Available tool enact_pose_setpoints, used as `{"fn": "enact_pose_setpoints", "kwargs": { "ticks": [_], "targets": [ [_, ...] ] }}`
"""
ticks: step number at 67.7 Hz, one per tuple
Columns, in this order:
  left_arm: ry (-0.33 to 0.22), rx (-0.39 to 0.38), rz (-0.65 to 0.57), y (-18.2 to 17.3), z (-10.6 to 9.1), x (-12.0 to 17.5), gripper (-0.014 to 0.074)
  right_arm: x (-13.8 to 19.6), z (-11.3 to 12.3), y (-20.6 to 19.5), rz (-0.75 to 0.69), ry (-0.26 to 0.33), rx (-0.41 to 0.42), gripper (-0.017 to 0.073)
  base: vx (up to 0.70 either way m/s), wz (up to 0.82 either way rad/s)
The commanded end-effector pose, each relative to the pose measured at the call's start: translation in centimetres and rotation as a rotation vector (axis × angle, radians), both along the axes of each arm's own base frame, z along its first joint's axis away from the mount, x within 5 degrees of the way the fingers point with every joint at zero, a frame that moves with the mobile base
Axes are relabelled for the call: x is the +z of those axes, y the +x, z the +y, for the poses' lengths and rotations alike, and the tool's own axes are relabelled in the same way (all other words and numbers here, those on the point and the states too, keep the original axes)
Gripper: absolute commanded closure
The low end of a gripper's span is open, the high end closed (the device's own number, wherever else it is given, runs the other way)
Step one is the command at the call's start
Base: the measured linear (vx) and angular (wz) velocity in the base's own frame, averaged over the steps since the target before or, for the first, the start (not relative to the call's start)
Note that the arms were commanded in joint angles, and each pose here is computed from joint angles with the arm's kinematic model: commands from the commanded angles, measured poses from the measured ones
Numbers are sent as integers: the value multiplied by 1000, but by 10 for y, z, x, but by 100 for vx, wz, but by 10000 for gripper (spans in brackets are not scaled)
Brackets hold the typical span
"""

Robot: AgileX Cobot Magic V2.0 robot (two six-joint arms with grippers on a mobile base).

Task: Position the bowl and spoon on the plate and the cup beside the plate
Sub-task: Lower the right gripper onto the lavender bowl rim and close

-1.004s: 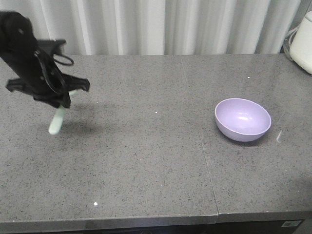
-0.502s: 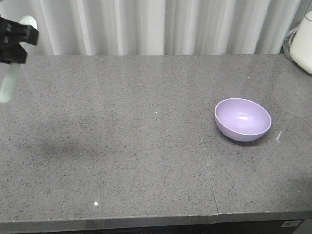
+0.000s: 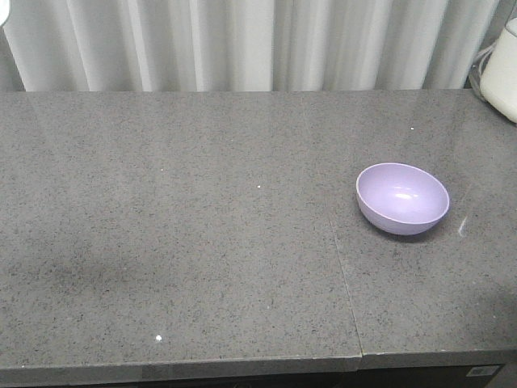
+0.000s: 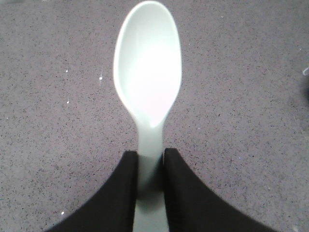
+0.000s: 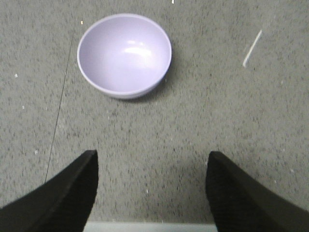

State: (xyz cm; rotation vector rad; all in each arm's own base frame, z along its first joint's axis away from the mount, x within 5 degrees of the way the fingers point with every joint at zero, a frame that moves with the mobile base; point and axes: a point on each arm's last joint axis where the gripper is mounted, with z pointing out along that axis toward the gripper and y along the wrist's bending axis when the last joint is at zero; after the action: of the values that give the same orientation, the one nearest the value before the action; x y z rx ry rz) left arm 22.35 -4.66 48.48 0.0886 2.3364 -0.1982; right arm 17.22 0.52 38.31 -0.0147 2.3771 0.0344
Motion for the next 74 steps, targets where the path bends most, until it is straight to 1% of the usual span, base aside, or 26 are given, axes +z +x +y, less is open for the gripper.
{"fn": "enact_pose_setpoints", "kwargs": {
  "ticks": [1,9,12,26,31,48,61,74],
  "targets": [
    [-23,-4,-79,-11,1,16,601,13,-2,14,-125,6,-20,95,0,0],
    [-23,-4,-79,-11,1,16,601,4,-2,36,-128,2,-25,95,0,0],
    [-23,-4,-78,-11,1,16,600,1,-2,46,-135,10,-32,95,0,0],
    [-23,-4,-78,-11,1,16,600,-27,-5,96,-107,-16,-66,95,0,0],
    [-23,-4,-78,-11,1,16,600,-35,-6,114,-92,-35,-63,95,0,0],
    [-23,-4,-78,-11,1,16,600,-57,-5,162,-34,-47,-57,95,0,0],
    [-23,-4,-78,-11,1,16,600,-73,-5,188,8,-51,-55,95,0,0],
    [-23,-4,-78,-11,1,16,600,-97,-5,201,72,-58,-53,95,0,0]
  ]
}}
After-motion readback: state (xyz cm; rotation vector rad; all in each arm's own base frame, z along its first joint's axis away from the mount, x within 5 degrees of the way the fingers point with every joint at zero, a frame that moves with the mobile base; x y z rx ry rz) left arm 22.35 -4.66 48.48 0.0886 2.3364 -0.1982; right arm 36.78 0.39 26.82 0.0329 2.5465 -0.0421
